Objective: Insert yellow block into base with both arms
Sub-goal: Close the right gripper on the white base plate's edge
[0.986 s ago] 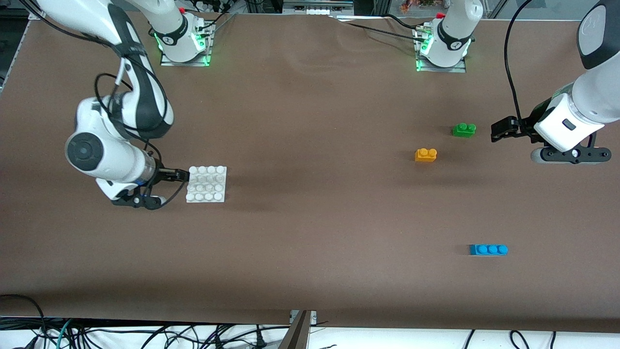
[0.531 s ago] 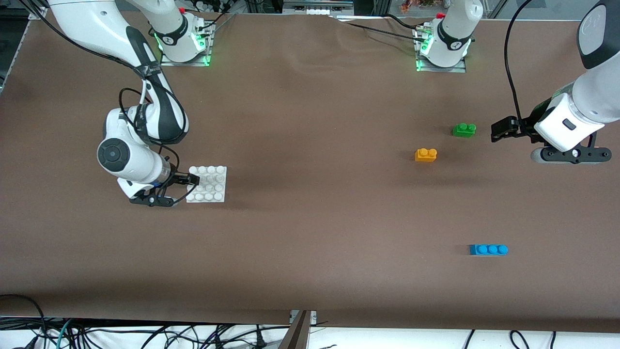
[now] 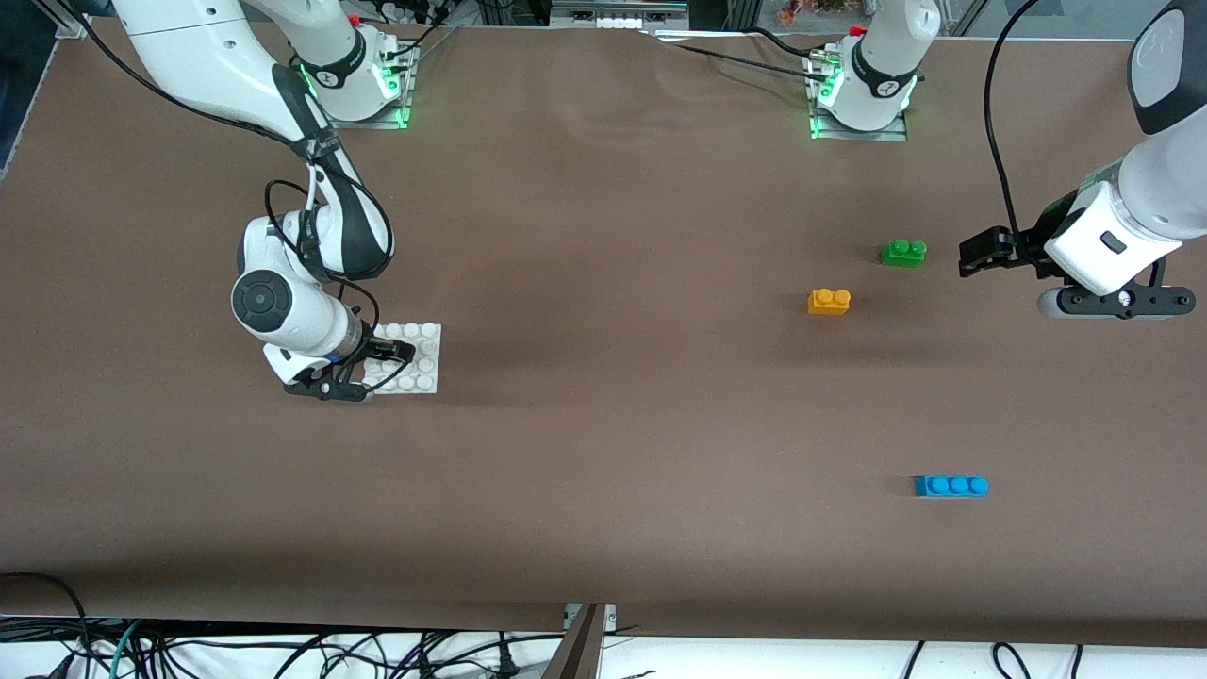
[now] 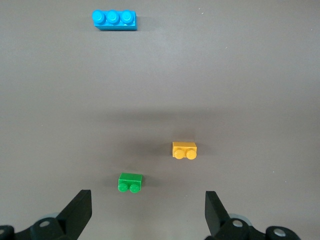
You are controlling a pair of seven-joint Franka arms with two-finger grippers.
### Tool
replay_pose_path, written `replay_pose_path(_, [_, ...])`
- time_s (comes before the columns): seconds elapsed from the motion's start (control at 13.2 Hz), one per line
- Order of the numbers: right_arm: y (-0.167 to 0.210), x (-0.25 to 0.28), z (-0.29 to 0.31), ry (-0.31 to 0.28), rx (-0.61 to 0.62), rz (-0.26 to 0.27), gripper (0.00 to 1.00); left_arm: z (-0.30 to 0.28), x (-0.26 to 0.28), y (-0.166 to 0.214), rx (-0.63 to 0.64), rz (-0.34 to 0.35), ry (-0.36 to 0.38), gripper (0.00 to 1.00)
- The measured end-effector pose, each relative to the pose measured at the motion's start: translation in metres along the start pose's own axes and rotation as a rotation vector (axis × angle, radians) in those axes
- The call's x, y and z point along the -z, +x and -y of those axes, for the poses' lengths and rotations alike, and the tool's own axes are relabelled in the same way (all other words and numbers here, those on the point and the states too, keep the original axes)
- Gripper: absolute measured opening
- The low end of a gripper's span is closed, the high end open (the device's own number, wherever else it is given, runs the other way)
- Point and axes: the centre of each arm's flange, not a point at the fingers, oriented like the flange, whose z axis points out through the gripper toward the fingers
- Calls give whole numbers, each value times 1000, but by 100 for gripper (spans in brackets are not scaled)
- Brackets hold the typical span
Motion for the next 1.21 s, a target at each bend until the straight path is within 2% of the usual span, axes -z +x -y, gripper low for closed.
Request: replay_pose_path(1.21, [3,-27,-28,0,3,-22,98,-1,6,0,-2,-12,-1,100])
